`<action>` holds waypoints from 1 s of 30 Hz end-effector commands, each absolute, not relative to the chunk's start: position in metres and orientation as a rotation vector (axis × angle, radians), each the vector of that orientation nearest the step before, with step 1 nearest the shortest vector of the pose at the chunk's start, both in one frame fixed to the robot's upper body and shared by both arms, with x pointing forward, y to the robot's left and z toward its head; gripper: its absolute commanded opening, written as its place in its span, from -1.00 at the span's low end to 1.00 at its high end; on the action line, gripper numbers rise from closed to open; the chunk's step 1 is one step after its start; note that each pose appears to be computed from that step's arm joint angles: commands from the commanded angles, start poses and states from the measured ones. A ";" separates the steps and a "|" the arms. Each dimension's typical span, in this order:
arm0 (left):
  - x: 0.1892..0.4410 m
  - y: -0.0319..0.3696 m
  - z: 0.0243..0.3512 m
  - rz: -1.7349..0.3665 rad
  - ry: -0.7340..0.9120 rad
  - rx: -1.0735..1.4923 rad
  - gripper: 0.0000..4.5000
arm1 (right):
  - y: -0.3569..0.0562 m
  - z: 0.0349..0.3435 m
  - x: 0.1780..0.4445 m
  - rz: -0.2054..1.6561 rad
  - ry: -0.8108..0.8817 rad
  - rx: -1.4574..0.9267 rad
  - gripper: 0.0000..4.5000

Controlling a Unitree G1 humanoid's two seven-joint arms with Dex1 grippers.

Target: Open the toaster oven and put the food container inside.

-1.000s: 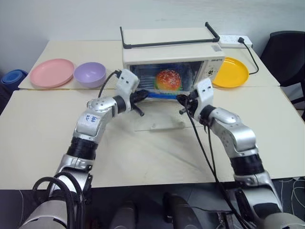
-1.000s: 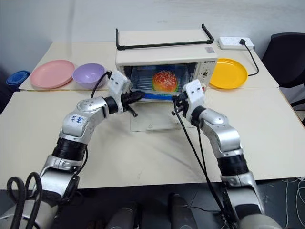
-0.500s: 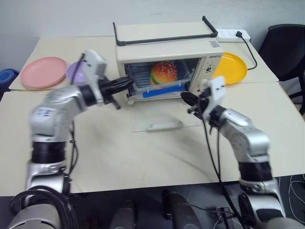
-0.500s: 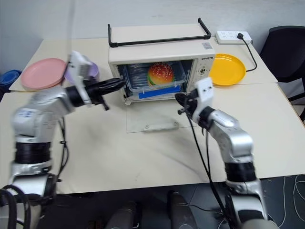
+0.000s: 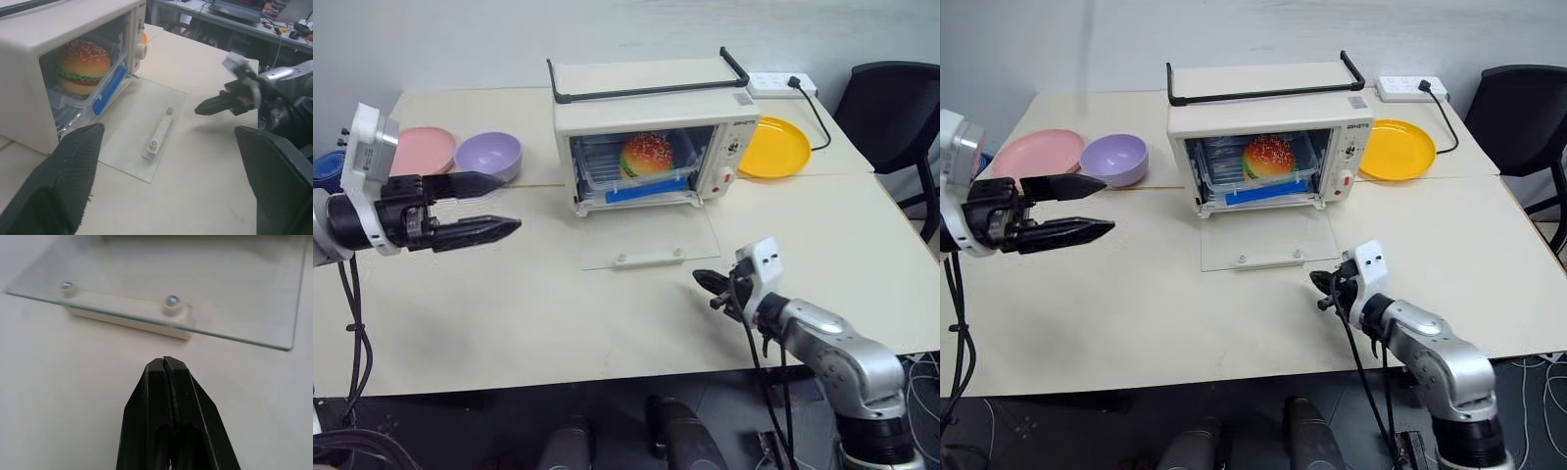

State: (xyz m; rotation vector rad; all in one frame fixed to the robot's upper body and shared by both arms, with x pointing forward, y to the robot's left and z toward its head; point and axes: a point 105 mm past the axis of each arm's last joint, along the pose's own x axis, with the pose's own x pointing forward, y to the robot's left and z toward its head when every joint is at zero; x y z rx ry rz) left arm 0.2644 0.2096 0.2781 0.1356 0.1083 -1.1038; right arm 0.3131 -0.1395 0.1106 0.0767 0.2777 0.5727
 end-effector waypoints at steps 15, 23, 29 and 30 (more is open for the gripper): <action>0.262 0.217 0.281 -1.035 0.048 0.256 0.98 | -0.130 0.228 0.350 0.658 -0.096 0.121 -1.00; 0.263 0.226 0.280 -1.003 0.049 0.255 1.00 | -0.160 0.251 0.314 0.834 -0.041 -0.021 -0.11; 0.257 0.235 0.284 -0.989 0.054 0.268 1.00 | -0.198 0.274 0.288 0.883 0.002 -0.080 0.81; 0.257 0.237 0.285 -0.986 0.054 0.271 1.00 | -0.202 0.277 0.284 0.885 0.008 -0.083 0.99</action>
